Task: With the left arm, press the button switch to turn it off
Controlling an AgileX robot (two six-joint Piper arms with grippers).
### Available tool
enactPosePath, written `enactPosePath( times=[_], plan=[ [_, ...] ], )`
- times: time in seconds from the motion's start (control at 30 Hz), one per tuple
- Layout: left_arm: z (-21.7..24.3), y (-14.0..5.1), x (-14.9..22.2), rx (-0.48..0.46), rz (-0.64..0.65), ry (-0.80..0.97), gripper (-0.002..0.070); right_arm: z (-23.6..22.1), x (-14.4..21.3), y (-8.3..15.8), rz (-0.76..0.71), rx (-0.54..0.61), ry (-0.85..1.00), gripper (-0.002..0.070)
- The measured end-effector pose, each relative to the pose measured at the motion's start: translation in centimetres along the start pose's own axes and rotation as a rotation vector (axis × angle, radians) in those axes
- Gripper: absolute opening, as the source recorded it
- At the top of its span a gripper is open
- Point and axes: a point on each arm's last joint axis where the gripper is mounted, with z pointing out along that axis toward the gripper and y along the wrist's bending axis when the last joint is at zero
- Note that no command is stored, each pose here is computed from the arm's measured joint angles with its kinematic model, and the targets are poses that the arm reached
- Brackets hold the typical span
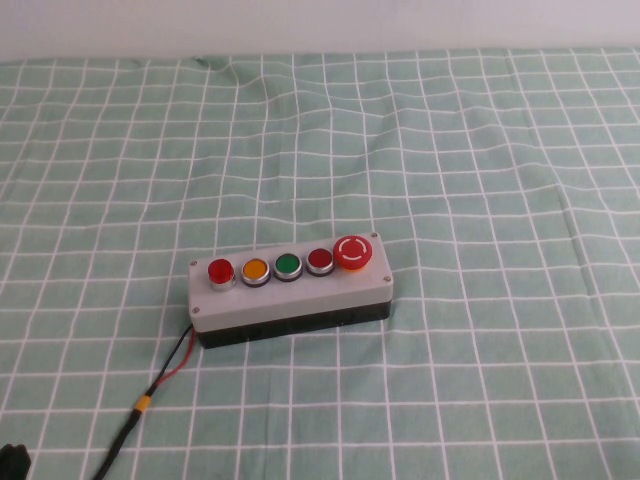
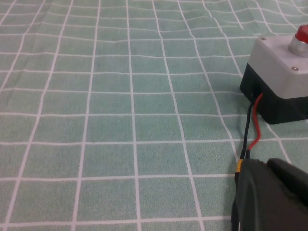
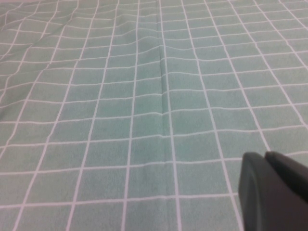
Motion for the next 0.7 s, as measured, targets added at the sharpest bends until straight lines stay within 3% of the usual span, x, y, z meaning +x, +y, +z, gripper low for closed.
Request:
enactPosePath(
  times=[0.7],
  plan=[
    [0.00,0.00,0.00,0.000,-0.008,0.000,-0.0002,0.00,0.00,0.00,0.000,0.000,0.000,-0.0017]
  ],
)
